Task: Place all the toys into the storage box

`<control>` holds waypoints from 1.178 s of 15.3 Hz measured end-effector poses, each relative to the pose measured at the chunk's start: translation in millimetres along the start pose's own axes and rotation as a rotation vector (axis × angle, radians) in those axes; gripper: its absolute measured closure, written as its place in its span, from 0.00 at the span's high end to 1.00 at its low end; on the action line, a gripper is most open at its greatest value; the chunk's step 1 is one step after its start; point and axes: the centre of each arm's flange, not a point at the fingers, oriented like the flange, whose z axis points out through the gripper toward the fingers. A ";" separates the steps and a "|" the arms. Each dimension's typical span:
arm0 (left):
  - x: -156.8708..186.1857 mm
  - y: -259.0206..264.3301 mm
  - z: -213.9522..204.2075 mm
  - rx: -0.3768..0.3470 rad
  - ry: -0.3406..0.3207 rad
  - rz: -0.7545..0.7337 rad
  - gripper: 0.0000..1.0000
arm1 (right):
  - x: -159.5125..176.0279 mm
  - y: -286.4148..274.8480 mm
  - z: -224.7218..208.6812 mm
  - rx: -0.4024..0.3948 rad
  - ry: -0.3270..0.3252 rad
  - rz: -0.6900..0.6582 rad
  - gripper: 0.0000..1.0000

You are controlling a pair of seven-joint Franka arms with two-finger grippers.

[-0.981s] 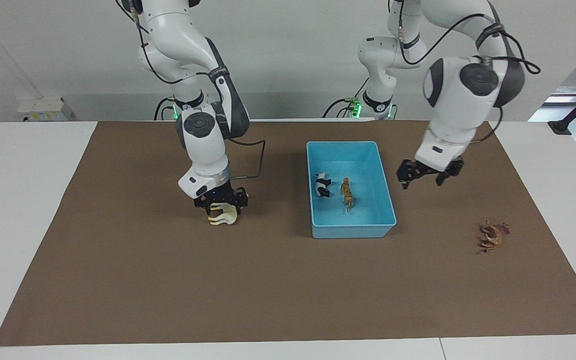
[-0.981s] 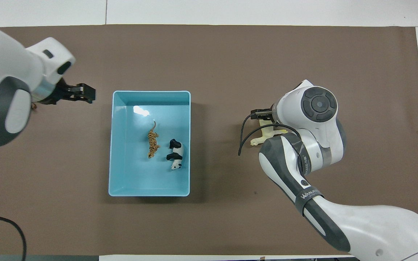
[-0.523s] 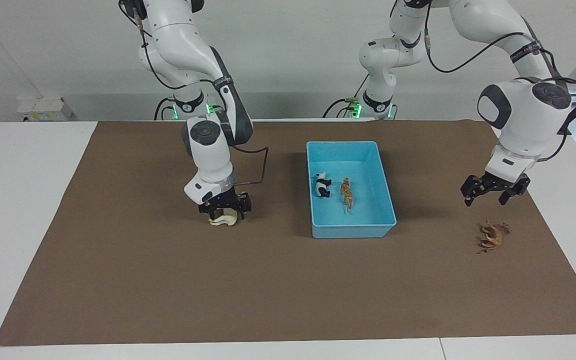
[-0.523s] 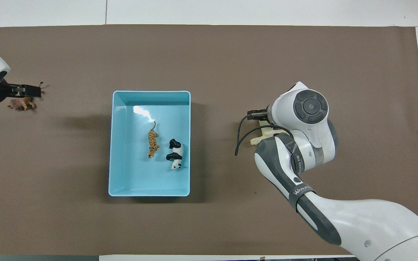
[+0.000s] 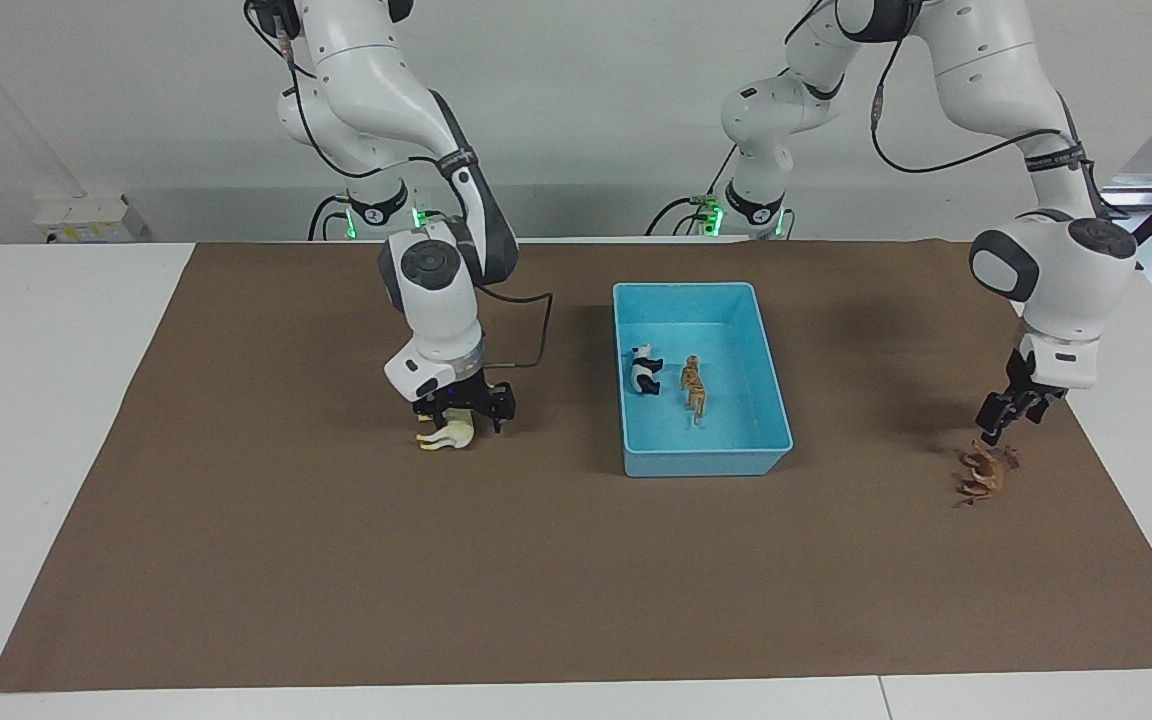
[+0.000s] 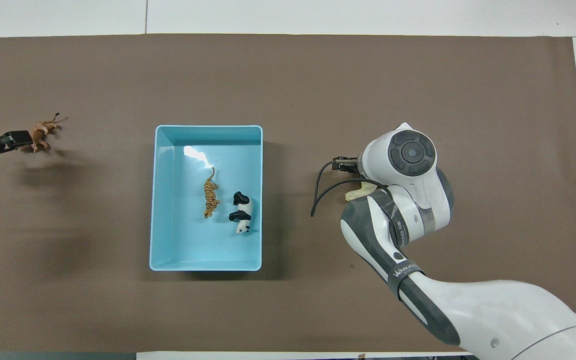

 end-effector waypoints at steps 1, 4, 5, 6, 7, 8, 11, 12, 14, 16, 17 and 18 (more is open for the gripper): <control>5.0 -6.8 4.6 0.004 0.012 -0.020 1.00 | 0.5 1.2 0.2 -0.004 0.002 -0.002 1.00; 22.0 -29.6 5.3 0.014 0.041 -0.136 1.00 | 1.8 7.5 3.3 -0.006 0.017 -0.005 0.83; 26.0 -31.6 5.5 0.012 0.058 -0.195 1.00 | 0.9 11.6 7.3 -0.003 0.027 -0.006 0.83; 27.8 -31.1 7.3 0.008 0.069 -0.255 1.00 | -0.1 17.0 12.0 0.002 0.039 -0.004 0.81; 28.6 -30.2 9.4 0.003 0.075 -0.326 1.00 | -1.9 21.8 16.9 0.007 0.050 -0.001 0.68; 30.0 -29.0 10.4 -0.003 0.082 -0.405 1.00 | -2.7 22.9 17.4 0.015 0.065 -0.001 0.57; 39.1 -22.6 6.1 -0.014 0.076 -0.662 1.00 | -3.6 21.2 15.1 0.000 0.038 -0.005 0.49; 39.0 -18.5 6.1 -0.002 0.047 -0.704 1.00 | -0.6 18.7 8.9 -0.013 0.012 -0.006 0.49; 43.4 -2.4 0.9 0.013 0.005 -0.782 1.00 | 17.3 5.6 -30.1 -0.033 -0.027 -0.009 0.49; 52.1 8.2 -9.3 0.019 -0.014 -0.926 1.00 | 38.7 -18.9 -105.8 -0.014 -0.043 0.027 0.48; 54.4 8.4 -12.3 0.024 -0.023 -0.981 1.00 | 41.8 -40.4 -149.1 0.027 -0.045 0.076 0.48; 54.1 6.9 -12.3 0.027 -0.036 -1.025 1.00 | 36.6 -72.9 -191.8 0.086 -0.042 0.139 0.48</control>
